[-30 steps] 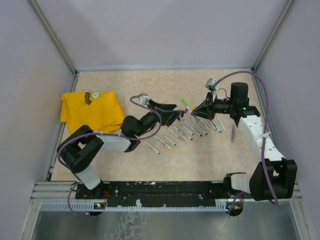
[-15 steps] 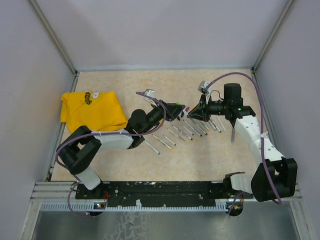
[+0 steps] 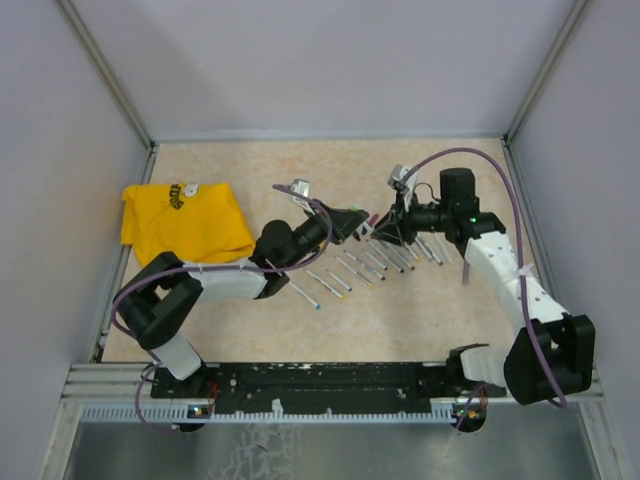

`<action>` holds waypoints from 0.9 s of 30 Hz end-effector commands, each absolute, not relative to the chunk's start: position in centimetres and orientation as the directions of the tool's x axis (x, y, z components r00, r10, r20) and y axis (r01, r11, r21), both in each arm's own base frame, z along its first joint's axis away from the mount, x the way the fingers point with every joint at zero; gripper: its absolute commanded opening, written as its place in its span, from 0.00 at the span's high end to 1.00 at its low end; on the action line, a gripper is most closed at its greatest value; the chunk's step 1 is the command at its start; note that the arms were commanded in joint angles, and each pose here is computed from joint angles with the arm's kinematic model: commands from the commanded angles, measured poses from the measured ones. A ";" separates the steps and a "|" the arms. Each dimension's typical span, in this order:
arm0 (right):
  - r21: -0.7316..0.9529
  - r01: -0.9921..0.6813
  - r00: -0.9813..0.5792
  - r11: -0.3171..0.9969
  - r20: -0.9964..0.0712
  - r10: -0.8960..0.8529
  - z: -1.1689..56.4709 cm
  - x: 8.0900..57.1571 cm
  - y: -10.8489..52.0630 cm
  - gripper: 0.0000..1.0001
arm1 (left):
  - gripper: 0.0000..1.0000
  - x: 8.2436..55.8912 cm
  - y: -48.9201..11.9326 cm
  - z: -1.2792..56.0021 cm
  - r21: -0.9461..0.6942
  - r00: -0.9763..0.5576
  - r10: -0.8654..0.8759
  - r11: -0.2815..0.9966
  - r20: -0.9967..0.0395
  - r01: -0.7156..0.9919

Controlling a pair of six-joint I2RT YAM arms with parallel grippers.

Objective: Open the pen caps
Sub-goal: Open the pen cap from the pen.

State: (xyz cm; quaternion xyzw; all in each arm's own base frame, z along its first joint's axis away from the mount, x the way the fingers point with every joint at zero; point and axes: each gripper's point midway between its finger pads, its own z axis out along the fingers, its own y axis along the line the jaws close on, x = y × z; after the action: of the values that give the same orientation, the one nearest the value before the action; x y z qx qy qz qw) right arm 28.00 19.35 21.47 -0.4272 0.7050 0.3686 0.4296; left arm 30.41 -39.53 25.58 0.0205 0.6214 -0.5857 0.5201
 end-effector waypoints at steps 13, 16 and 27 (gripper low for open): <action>0.201 -0.928 -0.292 0.313 -0.915 -0.278 20.2 27.6 22.1 0.52 | 1.00 27.3 -38.6 28.2 -0.638 -0.425 -0.617 0.167 -0.662 0.752; 0.209 -0.931 -0.299 0.300 -0.908 -0.294 20.0 27.4 22.4 0.84 | 1.00 27.6 -38.3 28.5 -0.627 -0.400 -0.627 0.185 -0.668 0.756; 0.212 -0.949 -0.286 0.231 -0.890 -0.357 18.5 26.2 23.4 1.00 | 1.00 36.3 -27.4 33.9 -0.619 -0.101 -0.782 0.399 -0.615 0.677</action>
State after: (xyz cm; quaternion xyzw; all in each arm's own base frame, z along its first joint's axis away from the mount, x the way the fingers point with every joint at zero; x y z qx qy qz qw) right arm 27.65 23.30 19.78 -0.4598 0.6855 0.3930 0.4052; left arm 30.41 -36.08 27.07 0.0511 0.5796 -0.6047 0.5438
